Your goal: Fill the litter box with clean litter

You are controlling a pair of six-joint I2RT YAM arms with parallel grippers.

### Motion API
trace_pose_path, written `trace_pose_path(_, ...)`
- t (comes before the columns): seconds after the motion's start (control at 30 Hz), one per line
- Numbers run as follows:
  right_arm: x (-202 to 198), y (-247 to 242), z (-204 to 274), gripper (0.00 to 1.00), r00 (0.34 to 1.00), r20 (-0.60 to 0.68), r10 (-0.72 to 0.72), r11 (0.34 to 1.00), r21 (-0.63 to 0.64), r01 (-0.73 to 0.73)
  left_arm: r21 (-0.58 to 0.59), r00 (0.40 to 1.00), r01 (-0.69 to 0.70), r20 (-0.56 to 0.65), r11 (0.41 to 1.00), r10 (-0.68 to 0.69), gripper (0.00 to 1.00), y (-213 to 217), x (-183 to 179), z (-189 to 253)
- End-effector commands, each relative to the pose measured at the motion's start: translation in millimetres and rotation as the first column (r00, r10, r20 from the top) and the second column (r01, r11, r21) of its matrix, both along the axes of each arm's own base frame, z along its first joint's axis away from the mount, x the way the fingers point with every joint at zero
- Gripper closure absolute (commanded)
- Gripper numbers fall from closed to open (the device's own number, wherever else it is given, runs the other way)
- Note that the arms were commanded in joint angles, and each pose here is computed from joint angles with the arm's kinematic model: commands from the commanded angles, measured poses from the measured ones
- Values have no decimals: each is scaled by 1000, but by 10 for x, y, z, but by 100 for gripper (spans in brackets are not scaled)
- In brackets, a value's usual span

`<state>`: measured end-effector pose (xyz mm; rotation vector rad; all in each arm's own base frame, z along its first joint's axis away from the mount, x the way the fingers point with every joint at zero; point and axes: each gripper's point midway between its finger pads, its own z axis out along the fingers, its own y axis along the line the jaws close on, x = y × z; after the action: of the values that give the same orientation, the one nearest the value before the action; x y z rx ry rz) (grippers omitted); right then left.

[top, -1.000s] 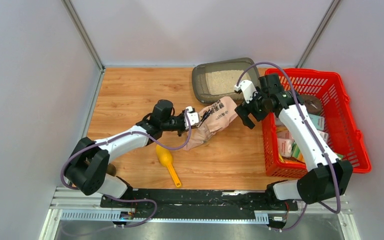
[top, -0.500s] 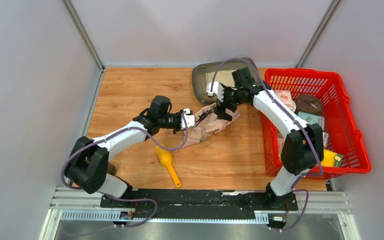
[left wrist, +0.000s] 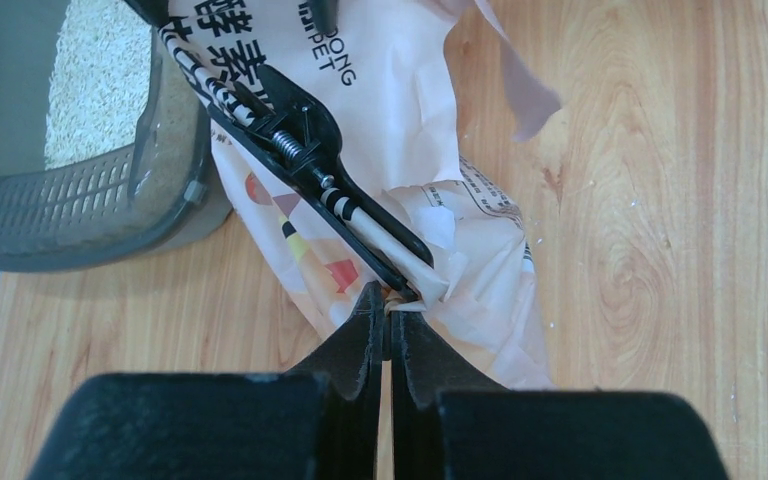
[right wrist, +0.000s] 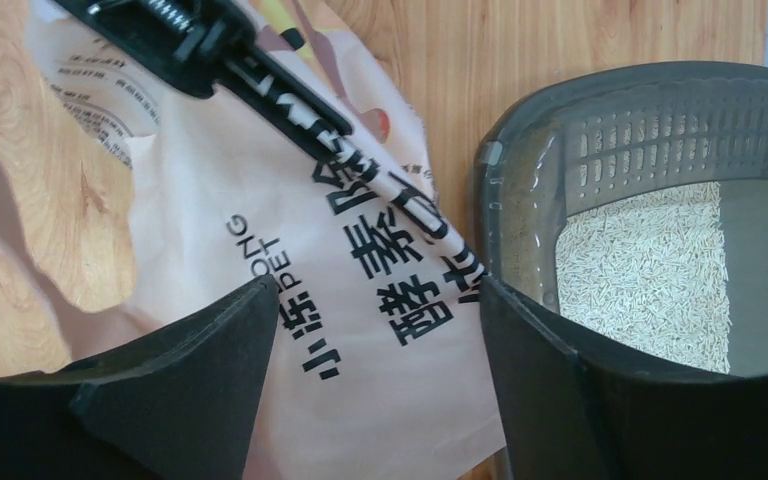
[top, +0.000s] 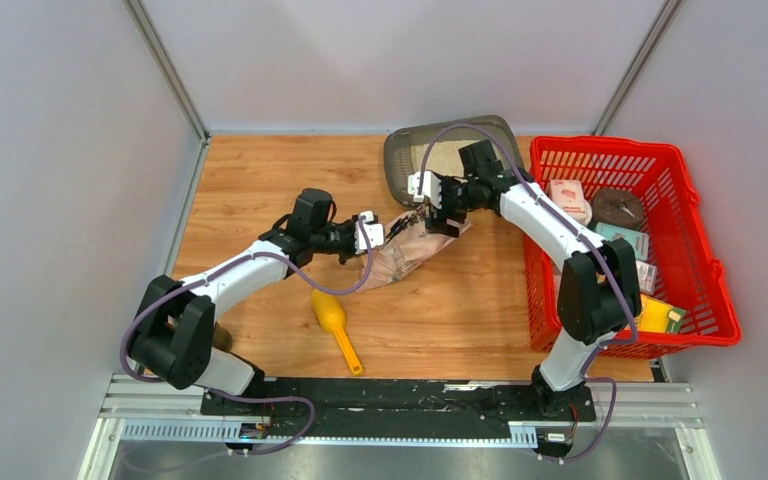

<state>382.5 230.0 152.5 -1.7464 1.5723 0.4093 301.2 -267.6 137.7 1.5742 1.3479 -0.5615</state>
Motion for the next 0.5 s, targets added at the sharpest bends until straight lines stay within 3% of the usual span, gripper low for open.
trace_pose_path(0.0,12,105,399,19,986,166,25,995,93,-41,-39,993,-90,77,995,92,96,130,200,307)
trace_pose_path(0.13,27,181,514,14,973,215,81,989,105,-105,-24,995,-63,70,998,65,97,136,138,254)
trace_pose_path(0.27,112,278,526,14,967,230,112,985,105,-139,4,996,-36,85,999,36,98,147,120,208)
trace_pose_path(0.47,110,416,283,17,961,157,227,972,31,-234,22,993,-6,115,1000,3,99,154,96,184)
